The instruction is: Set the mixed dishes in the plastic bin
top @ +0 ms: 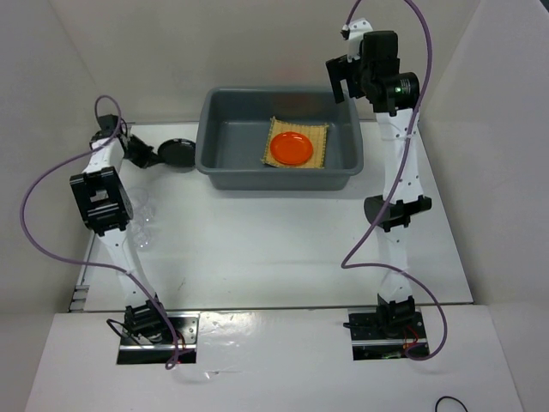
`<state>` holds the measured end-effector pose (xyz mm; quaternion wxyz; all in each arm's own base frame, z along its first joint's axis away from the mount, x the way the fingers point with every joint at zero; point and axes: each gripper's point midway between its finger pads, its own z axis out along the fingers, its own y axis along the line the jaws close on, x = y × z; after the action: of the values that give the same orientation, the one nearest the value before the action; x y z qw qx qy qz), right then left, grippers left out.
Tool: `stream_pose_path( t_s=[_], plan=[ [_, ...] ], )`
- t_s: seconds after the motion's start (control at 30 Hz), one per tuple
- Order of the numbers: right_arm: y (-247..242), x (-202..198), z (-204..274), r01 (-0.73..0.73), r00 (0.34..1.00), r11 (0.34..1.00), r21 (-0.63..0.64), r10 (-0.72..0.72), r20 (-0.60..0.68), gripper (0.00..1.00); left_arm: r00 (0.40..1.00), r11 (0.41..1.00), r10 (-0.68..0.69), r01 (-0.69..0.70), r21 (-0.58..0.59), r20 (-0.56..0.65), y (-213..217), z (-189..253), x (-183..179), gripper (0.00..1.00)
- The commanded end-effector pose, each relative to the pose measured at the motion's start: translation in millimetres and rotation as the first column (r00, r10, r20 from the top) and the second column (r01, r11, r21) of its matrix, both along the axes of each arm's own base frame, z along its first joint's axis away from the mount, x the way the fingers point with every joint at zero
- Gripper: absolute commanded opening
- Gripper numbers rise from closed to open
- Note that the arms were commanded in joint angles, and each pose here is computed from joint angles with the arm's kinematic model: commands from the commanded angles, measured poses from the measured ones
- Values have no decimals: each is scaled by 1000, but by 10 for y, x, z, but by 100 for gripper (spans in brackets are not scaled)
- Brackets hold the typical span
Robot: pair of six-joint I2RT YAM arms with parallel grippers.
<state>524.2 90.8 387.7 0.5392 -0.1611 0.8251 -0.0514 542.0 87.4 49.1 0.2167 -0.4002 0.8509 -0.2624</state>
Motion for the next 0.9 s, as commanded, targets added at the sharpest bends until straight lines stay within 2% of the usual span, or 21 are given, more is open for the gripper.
stream_pose_path(
  t_s=[0.0, 0.03, 0.07, 0.2, 0.3, 0.37, 0.43, 0.47, 0.5, 0.53, 0.57, 0.6, 0.63, 0.67, 0.7, 0.87],
  plan=[
    [-90, -239, 374, 1, 998, 1000, 7, -2, 68, 98, 957, 973, 202, -220, 64, 209, 356, 1290, 244, 0],
    [-86, -240, 372, 5, 998, 1000, 17, -6, 67, 98, 927, 965, 232, -257, 52, 294, 376, 1649, 281, 0],
    [-86, -240, 372, 5, 998, 1000, 17, -6, 67, 98, 904, 950, 295, -312, 8, 309, 393, 1785, 295, 0],
    [-99, -315, 444, 8, 997, 1000, 28, -10, 75, 98, 861, 942, 302, -334, 8, 410, 158, 2402, 395, 0],
    [-108, -355, 468, 8, 997, 1000, 28, -10, 75, 98, 853, 958, 254, -288, 6, 457, -120, 2711, 471, 0],
    [-139, -393, 527, 19, 996, 999, 26, -22, 88, 98, 848, 979, 182, -203, -12, 498, -472, 2913, 535, 0],
    [-164, -431, 586, 28, 994, 999, 27, -30, 100, 98, 863, 995, 90, -99, -7, 497, -918, 2872, 621, 0],
    [-187, -466, 636, 36, 993, 999, 26, -39, 111, 98, 837, 999, 37, -39, -9, 546, -1122, 3157, 589, 0],
    [-188, -466, 636, 36, 993, 999, 26, -39, 111, 98, 849, 1000, -17, 21, -1, 528, -1304, 2938, 718, 0],
    [-196, -501, 685, 36, 992, 999, 29, -39, 122, 98, 836, 995, -76, 97, -10, 543, -1638, 2958, 729, 0],
    [-208, -502, 686, 47, 991, 998, 35, -51, 121, 98, 864, 980, -142, 192, -55, 482, -1890, 2501, 823, 0],
    [-208, -502, 686, 47, 991, 998, 35, -51, 121, 98, 819, 968, -160, 239, -74, 551, -2062, 2755, 772, 0],
    [-216, -537, 734, 47, 990, 998, 38, -52, 132, 98, 814, 941, -210, 318, -112, 542, -2343, 2671, 743, 0],
    [-232, -538, 736, 56, 989, 998, 36, -60, 132, 98, 830, 939, -222, 324, -119, 512, -2458, 2447, 796, 0],
    [-242, -578, 757, 56, 989, 998, 36, -60, 132, 98, 821, 939, -246, 334, -84, 515, -2556, 2380, 788, 0],
    [-262, -667, 838, 55, 988, 998, 39, -60, 146, 98, 808, 906, -332, 417, -74, 488, -3177, 2088, 690, 0]
  ],
)
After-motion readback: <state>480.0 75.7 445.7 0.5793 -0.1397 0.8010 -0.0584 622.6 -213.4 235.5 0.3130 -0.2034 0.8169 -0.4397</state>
